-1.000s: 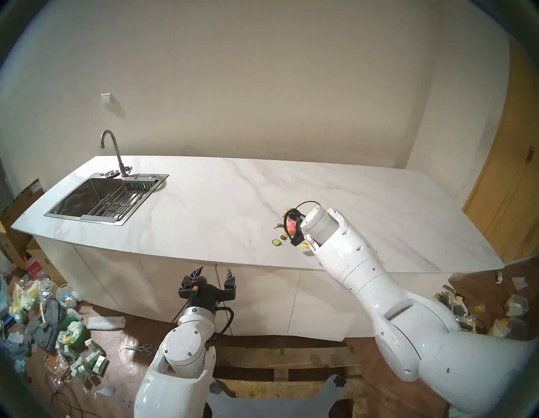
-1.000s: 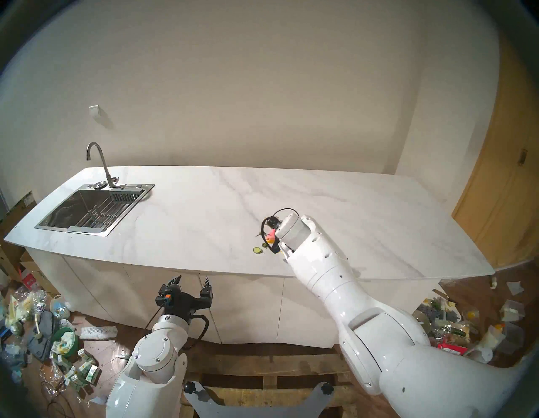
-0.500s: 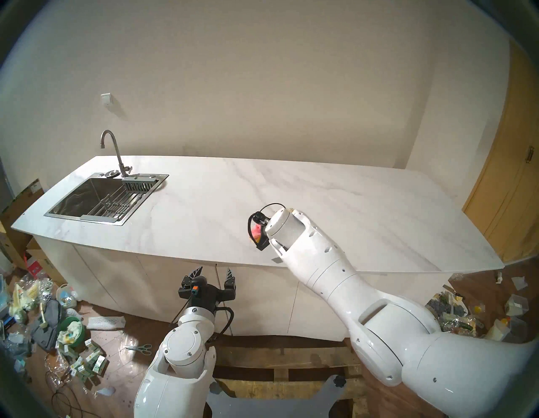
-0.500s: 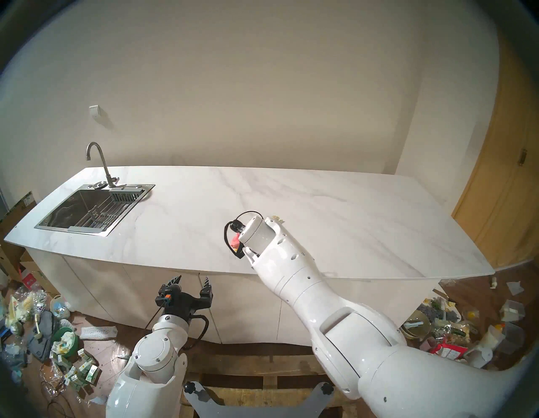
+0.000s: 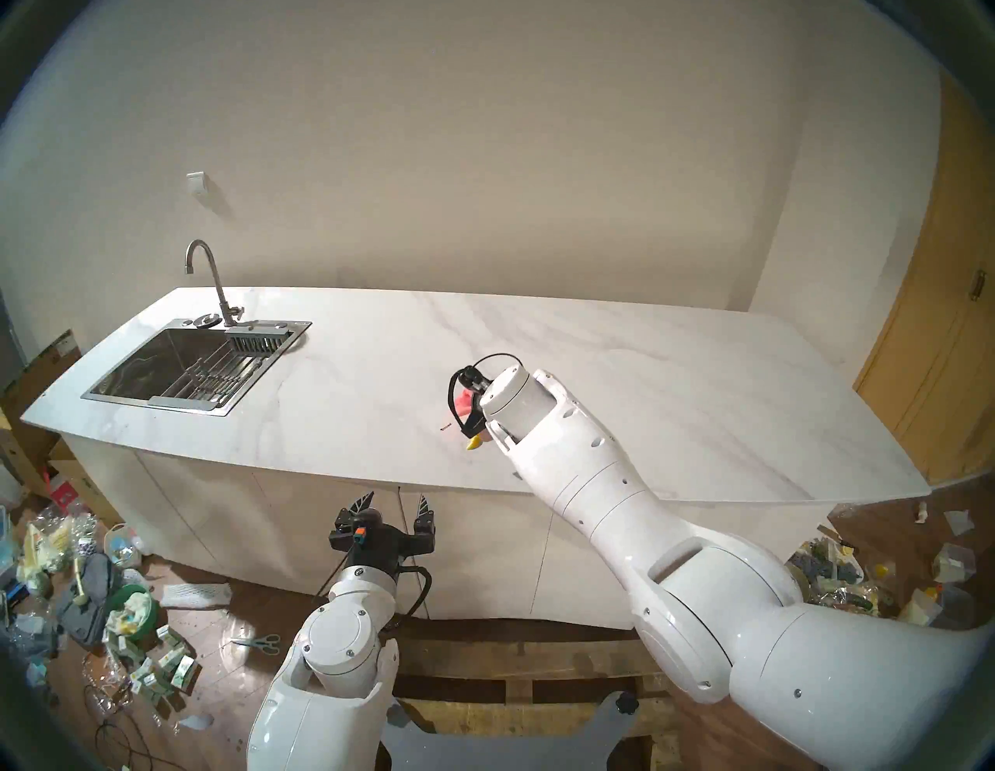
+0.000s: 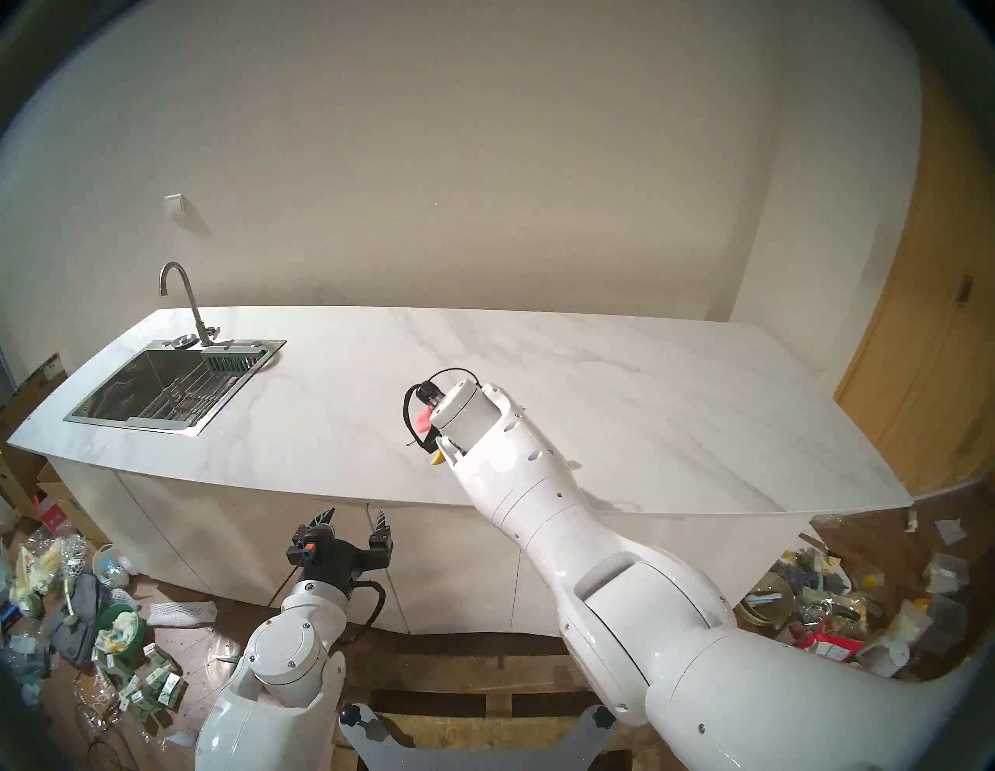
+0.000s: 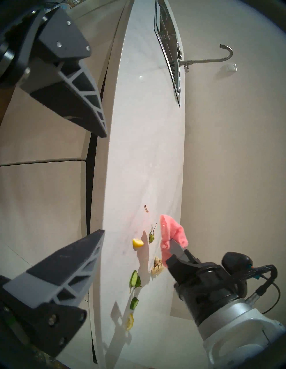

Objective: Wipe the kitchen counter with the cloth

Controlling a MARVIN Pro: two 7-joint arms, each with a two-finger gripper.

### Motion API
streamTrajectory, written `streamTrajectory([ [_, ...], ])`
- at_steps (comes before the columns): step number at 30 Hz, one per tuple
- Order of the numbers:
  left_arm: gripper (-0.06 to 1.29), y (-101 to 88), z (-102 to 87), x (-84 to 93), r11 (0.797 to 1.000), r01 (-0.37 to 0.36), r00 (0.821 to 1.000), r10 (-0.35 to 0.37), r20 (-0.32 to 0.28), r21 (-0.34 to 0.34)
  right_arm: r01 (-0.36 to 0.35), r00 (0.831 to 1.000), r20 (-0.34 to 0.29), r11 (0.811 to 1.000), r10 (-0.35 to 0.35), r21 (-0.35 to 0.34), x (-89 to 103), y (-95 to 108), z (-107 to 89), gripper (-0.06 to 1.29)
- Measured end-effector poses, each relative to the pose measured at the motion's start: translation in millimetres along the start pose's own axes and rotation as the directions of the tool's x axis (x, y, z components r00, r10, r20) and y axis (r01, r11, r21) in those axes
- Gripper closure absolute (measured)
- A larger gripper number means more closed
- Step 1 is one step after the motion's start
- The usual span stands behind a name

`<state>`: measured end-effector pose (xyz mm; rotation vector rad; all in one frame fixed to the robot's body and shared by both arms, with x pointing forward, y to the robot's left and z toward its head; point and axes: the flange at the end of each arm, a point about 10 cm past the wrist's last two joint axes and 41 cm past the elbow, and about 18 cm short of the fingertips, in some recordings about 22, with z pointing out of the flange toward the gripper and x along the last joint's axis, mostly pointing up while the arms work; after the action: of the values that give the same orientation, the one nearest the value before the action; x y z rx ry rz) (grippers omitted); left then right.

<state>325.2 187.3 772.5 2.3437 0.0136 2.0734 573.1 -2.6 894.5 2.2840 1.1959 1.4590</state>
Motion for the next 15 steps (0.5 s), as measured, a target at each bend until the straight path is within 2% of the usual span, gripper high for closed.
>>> streamTrajectory([
  [7, -0.02, 0.0, 0.0, -0.1, 1.000, 0.000, 1.000, 0.000, 0.000, 0.000, -0.077, 0.996, -0.056, 0.994, 0.072, -0.082, 6.1, 45.1, -15.7, 1.25],
  [12, -0.02, 0.0, 0.0, 0.0, 1.000, 0.000, 1.000, 0.000, 0.000, 0.000, -0.135, 0.990, -0.053, 0.971, 0.127, -0.195, -7.8, 78.5, -20.8, 1.25],
  [15, -0.02, 0.0, -0.1, 0.0, 1.000, 0.000, 1.000, 0.000, 0.000, 0.000, -0.152, 0.988, -0.039, 0.960, 0.147, -0.234, -16.4, 86.7, -19.7, 1.25],
])
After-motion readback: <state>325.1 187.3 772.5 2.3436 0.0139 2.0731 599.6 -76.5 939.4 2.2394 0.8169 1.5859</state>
